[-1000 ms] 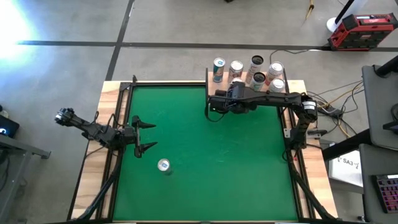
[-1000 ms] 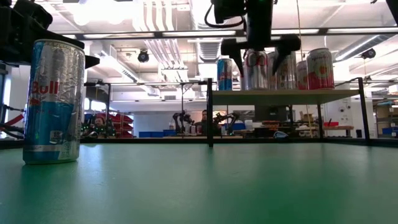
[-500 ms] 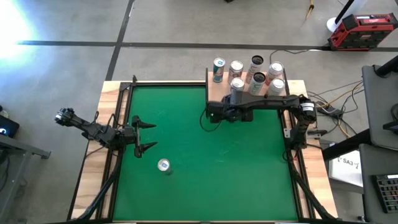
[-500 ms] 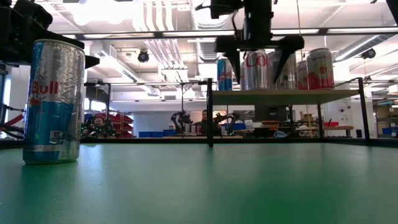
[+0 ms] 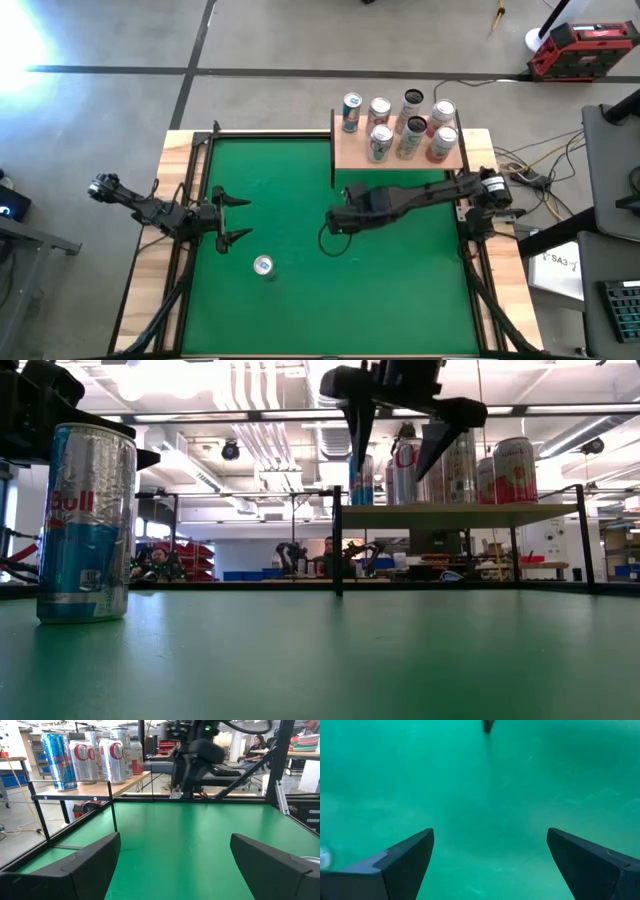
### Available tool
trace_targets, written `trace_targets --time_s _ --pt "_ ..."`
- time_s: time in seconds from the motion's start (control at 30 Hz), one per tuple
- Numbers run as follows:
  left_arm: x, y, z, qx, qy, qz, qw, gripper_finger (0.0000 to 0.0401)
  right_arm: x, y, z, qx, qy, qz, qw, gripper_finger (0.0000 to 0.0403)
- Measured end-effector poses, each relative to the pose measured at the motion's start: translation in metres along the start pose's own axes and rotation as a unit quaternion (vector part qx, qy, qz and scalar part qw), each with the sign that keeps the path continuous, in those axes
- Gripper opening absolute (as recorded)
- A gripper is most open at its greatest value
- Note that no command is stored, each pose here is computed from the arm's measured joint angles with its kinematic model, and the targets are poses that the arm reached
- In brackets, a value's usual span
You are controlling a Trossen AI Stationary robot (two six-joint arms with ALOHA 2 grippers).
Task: Place canned beverage on shelf
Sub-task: Put the blue soda can on the shelf aligned with the other blue soda can
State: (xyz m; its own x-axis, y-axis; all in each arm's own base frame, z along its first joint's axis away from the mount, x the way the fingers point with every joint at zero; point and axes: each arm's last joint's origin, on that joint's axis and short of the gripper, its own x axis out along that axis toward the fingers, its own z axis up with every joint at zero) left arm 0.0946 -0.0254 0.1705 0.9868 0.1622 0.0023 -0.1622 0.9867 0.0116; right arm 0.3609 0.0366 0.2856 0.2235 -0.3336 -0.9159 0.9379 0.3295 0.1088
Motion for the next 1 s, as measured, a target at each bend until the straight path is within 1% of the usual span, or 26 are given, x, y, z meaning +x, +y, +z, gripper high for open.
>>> trace_targets --time_s 0.07,0.13,0.17,0.23,0.33,0.4,0.53,0.63,0.73,0.87,1.0 --pt "0.0 0.0 0.0 0.0 0.0 0.0 1.0 0.0361 -0.004 0.004 -0.009 0.01 -0.007 0.011 1.0 0.038" --pt "0.0 0.0 0.0 0.0 0.0 0.0 1.0 0.0361 -0.007 0.006 -0.018 0.011 -0.03 0.014 0.999 0.038" --pt "0.0 0.0 0.0 0.0 0.0 0.0 1.0 0.0361 -0.009 0.007 -0.022 0.0 -0.044 0.018 0.999 0.038" --pt "0.0 0.0 0.0 0.0 0.0 0.0 1.0 0.0361 -0.013 0.01 -0.031 -0.045 -0.073 0.025 0.996 0.038" --pt "0.0 0.0 0.0 0.0 0.0 0.0 1.0 0.0361 -0.02 0.015 -0.043 -0.111 -0.122 0.034 0.986 0.038" --pt "0.0 0.0 0.0 0.0 0.0 0.0 1.0 0.0361 -0.025 0.016 -0.05 -0.142 -0.15 0.034 0.978 0.038" --pt "0.0 0.0 0.0 0.0 0.0 0.0 1.0 0.0361 -0.037 0.015 -0.064 -0.172 -0.178 0.041 0.968 0.038" --pt "0.0 0.0 0.0 0.0 0.0 0.0 1.0 0.0361 -0.045 0.013 -0.074 -0.184 -0.195 0.048 0.962 0.038" --pt "0.0 0.0 0.0 0.0 0.0 0.0 1.0 0.0361 -0.046 0.012 -0.08 -0.19 -0.199 0.051 0.96 0.038" --pt "0.0 0.0 0.0 0.0 0.0 0.0 1.0 0.0361 -0.048 -0.001 -0.078 -0.199 -0.204 0.066 0.956 0.038" --pt "0.0 0.0 0.0 0.0 0.0 0.0 1.0 0.0361 -0.051 -0.03 -0.075 -0.206 -0.228 0.135 0.942 0.038"
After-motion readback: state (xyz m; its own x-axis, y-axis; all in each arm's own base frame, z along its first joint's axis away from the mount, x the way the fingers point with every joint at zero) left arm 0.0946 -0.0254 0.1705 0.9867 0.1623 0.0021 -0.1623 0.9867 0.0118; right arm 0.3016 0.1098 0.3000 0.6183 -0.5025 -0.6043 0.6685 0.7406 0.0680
